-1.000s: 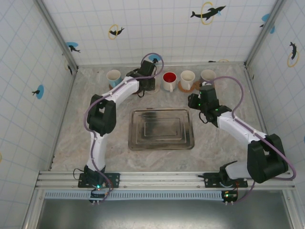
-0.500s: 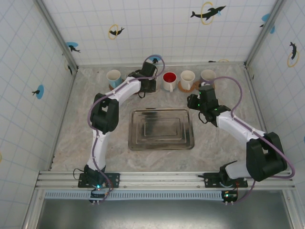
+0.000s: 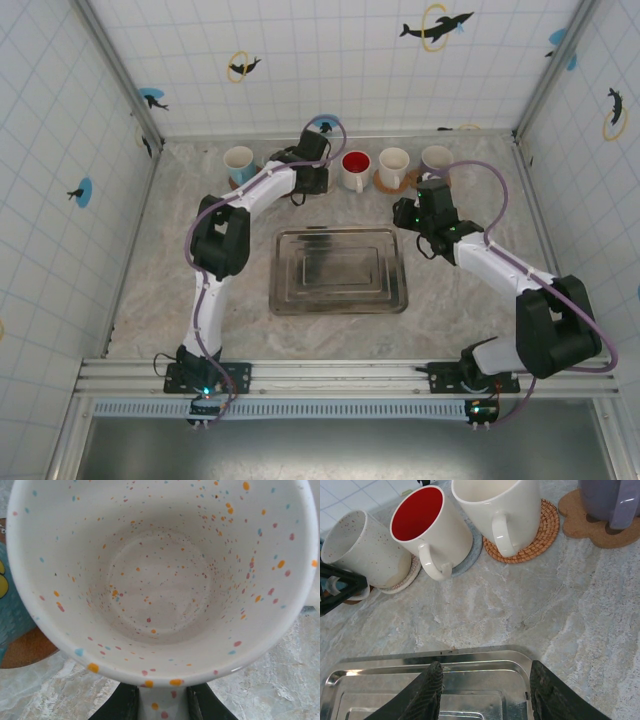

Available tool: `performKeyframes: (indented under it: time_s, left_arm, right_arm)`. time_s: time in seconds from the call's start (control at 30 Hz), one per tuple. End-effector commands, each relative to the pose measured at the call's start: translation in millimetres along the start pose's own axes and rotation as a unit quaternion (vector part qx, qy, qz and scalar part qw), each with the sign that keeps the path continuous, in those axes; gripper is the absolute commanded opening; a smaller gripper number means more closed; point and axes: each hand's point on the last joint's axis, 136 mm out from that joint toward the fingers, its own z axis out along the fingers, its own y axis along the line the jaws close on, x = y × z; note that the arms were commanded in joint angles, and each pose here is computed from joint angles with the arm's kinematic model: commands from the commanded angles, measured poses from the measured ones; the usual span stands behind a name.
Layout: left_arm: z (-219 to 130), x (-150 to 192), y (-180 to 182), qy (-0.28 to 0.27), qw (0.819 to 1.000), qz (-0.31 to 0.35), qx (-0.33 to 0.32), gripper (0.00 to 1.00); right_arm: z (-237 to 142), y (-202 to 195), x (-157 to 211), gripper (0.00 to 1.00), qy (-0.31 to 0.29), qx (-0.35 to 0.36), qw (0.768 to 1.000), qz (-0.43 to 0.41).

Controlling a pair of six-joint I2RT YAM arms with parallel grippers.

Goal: Place the cup by the coaster

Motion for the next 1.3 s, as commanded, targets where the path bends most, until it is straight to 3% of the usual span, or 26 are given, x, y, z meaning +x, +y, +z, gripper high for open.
performKeyframes:
  time_s: [0.0,0.37,0.6,0.83,1.07,1.27]
  left_arm:
    - [-13.0,-36.2,-1.7,-0.054,0.998,-0.002,0.01,0.0]
    - [-12.1,-33.6,-2.7,-0.048,0.999,0.004,0.013,0.0]
    - [-16.5,-33.0,-3.7,-0.047,0.999,0.008,0.017,0.22]
    - [-22.7,-32.1,-5.7,-0.049,0.998,0.01,0.026,0.36]
    - [-43.9,-31.8,-7.5,-0.073,0.996,0.005,0.044,0.46]
    - [-81.5,-27.3,-8.5,-0.103,0.992,-0.001,0.07,0.48]
  right_arm:
    - [-0.2,8.0,-16.6,0.49,-0.02,-0.012,1.0,0.001]
    - [-1.3,8.5,-17.4,0.5,-0.022,-0.012,1.0,0.002]
    - [-1.7,8.6,-17.5,0.49,-0.022,-0.012,1.0,0.002]
    - [-2.9,8.6,-17.9,0.5,-0.023,-0.012,1.0,0.003]
    - [-8.5,10.3,-19.7,0.49,-0.024,-0.015,1.0,0.005]
    - [-17.4,8.6,-20.3,0.51,-0.025,-0.01,1.0,0.006]
